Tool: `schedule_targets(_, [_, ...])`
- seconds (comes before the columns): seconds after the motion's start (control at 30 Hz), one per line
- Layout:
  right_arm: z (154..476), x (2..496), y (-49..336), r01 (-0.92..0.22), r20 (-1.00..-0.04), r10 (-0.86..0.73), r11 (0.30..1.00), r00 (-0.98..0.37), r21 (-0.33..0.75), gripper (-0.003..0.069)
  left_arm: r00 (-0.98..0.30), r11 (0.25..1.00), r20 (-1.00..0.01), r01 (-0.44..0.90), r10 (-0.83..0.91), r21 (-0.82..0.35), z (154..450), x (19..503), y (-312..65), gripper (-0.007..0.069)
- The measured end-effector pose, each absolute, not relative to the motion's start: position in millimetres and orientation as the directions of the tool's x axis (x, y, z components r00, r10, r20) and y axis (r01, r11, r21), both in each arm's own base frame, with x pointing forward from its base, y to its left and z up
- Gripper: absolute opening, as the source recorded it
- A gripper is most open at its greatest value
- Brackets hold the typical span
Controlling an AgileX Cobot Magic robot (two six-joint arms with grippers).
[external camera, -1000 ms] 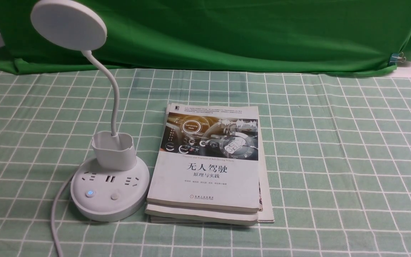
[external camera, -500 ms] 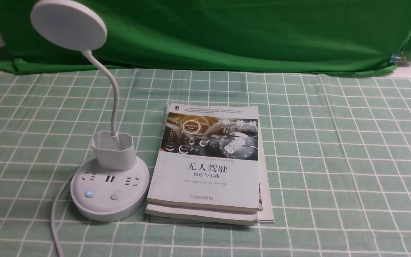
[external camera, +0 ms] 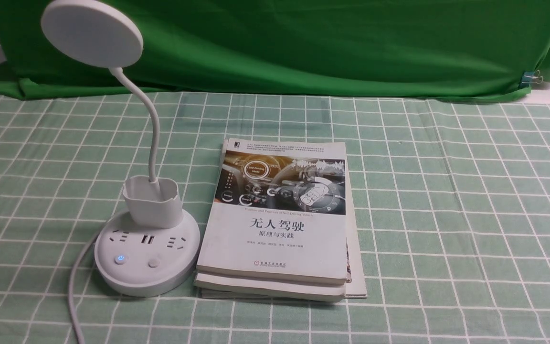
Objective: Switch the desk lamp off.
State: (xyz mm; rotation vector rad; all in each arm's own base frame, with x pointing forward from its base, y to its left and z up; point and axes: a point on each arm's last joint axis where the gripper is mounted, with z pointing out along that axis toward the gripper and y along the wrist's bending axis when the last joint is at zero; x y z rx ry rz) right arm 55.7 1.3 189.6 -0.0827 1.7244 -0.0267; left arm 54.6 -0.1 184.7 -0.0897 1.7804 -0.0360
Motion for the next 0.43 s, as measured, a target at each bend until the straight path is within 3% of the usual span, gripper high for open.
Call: schedule_targets(0.43, [189.6, 55.7, 1.3, -0.04, -0.986, -0.071, 0.997, -0.153, -0.065, 0.0242, -0.208, 0.997, -0.975, -0.041, -0.077, -0.07, 184.7, 54.6, 0.0, 0.0001])
